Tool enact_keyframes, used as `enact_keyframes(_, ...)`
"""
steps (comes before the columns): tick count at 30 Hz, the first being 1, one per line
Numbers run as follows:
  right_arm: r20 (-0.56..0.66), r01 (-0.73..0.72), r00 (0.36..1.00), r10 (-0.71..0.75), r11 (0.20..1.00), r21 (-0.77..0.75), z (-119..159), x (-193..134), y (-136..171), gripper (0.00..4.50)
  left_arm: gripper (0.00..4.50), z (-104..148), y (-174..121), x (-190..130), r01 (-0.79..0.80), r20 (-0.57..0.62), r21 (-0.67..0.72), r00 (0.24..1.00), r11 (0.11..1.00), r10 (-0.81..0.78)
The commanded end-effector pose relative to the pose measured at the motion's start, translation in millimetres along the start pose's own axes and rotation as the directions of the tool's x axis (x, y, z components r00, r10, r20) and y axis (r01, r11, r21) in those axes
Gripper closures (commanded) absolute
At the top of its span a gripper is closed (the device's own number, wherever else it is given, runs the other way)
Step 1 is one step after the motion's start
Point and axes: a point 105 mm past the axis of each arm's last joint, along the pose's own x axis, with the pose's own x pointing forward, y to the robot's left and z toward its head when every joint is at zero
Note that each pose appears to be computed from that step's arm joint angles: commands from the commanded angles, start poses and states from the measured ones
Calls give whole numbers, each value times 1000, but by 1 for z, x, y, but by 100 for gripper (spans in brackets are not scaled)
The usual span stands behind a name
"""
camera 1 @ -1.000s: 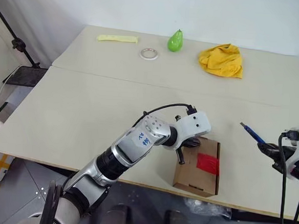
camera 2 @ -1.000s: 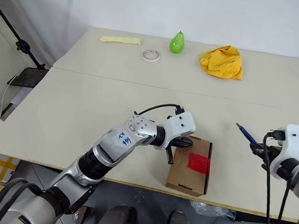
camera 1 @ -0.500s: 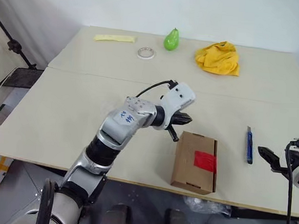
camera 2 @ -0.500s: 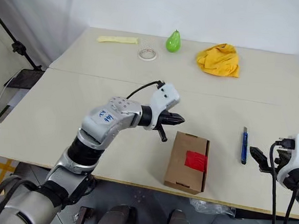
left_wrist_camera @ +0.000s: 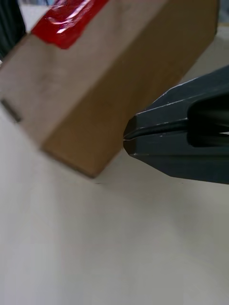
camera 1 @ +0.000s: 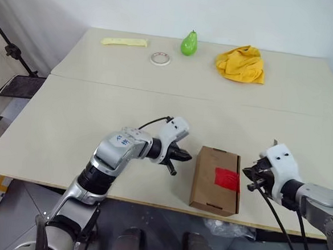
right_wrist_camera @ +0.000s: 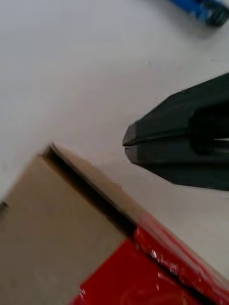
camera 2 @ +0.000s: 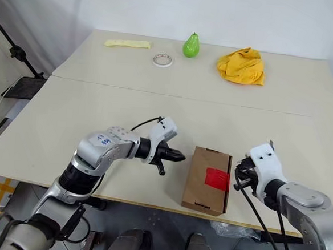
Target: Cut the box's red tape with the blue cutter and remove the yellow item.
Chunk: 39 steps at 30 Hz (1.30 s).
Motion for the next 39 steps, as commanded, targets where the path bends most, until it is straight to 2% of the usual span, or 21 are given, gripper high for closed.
enact_keyframes(1, 20, -38, 999, 39, 998, -47, 10, -4, 11, 447, 450, 5, -15, -1, 65, 14, 32, 998, 997, -65)
enact_keyframes(6, 47, -76, 996, 78, 996, -45, 20, 0, 17, 447, 450, 7, -23, 2, 100, 31, 21, 994, 995, -101)
enact_keyframes(11, 91, -91, 991, 94, 995, -33, 37, 8, 18, 447, 450, 21, -15, 4, 58, 86, 20, 995, 998, -59)
enact_keyframes(19, 85, -131, 987, 134, 990, -46, 43, 16, 24, 447, 450, 30, 1, -2, 4, 98, 40, 995, 999, -8)
enact_keyframes(24, 73, -121, 989, 125, 991, -57, 42, 21, 21, 447, 450, 34, 7, -3, -8, 97, 57, 995, 998, 3)
enact_keyframes(31, 92, 4, 996, 3, 997, -74, 41, 10, -7, 447, 450, 33, 19, -15, -47, 96, 80, 995, 996, 39)
enact_keyframes(36, 133, 75, 989, -66, 995, -65, 48, -10, -23, 447, 450, 36, 18, -34, 24, 116, 57, 993, 998, -30)
enact_keyframes(39, 171, 73, 983, -66, 997, -32, 54, -21, -22, 447, 450, 48, 7, -48, 156, 194, -21, 970, 988, -149)
